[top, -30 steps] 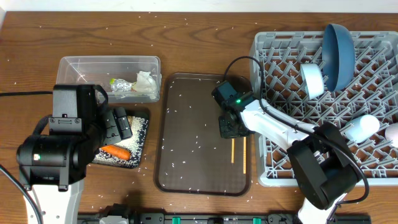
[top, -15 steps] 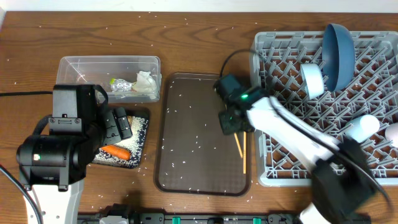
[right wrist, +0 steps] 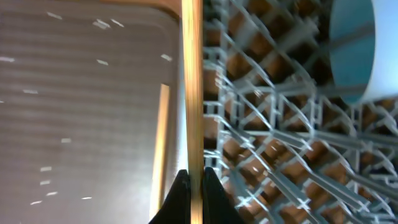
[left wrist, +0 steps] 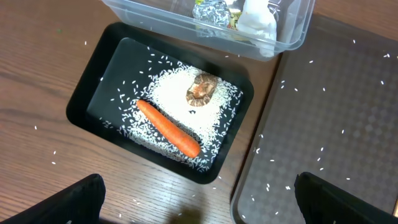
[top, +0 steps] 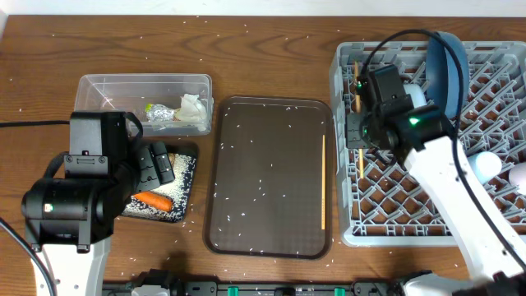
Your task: Sort waste into correct bins and load items into the dishwasher rack
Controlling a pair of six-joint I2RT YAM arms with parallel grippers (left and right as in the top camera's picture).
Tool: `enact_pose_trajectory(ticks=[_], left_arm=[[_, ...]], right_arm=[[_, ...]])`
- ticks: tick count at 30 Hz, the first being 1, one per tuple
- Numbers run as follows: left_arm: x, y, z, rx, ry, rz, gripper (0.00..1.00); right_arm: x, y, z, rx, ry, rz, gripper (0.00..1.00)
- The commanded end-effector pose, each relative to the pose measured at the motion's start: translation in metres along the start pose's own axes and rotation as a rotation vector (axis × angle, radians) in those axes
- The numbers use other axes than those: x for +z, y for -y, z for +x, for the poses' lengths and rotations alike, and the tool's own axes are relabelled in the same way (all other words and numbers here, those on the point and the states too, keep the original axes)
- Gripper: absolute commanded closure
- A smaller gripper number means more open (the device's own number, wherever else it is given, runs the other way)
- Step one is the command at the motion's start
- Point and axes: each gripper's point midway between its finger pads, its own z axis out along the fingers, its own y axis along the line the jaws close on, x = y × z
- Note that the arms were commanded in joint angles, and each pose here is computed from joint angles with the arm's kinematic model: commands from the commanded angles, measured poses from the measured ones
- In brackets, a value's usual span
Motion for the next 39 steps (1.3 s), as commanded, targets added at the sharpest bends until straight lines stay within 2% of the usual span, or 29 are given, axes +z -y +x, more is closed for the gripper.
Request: enact_pose_trajectory(ticks=[1,4,5,7,8,10,17,21,25,32,39], left_arm=[[-0.004,-0.003,-0.004,-0.013,0.016,-0.011,0.02],[-0.004,-0.003,-0.004,-0.013,0.016,-0.011,0.02],[-0.004,-0.003,-0.004,-0.013,0.016,-0.011,0.02],[-0.004,-0.003,-0.004,-0.013,0.016,-0.011,0.02],[-0.004,-0.003,-0.004,-0.013,0.017,-0.011,0.02],[-0.004,-0.003,-0.004,-0.013,0.017,-0.011,0.02],[-0.004,-0.003,-0.004,-0.013,0.017,-0.011,0.02],[-0.004,-0.003,-0.004,-0.013,0.017,-0.011,0.02],[-0.004,-0.003,-0.004,-0.013,0.016,-0.011,0.02],[-0.004,-0.003,-0.004,-0.013,0.016,-0.011,0.02],[-0.004,-0.003,-0.004,-0.013,0.016,-0.011,0.02]], right_arm=[[0.024,0.013,0.013,0.000,-0.067,0.044,0.99],[0.037,0.013,0.017,-0.005,-0.098,0.057,0.99],[0.039,0.012,0.016,-0.007,-0.099,0.056,0.94],[0.039,0.008,0.013,-0.007,-0.086,0.040,0.72],[0.036,0.003,0.011,-0.010,-0.079,0.018,0.64],[0.028,-0.011,0.010,-0.024,-0.064,-0.033,0.58],[0.017,-0.066,0.027,-0.122,-0.048,-0.102,0.60],[0.034,-0.085,0.045,-0.130,-0.067,-0.044,0.61],[0.065,-0.086,0.067,-0.046,-0.134,0.060,0.54],[0.114,-0.082,0.099,-0.063,-0.279,0.144,0.55],[0.130,-0.079,0.114,-0.071,-0.346,0.168,0.55]])
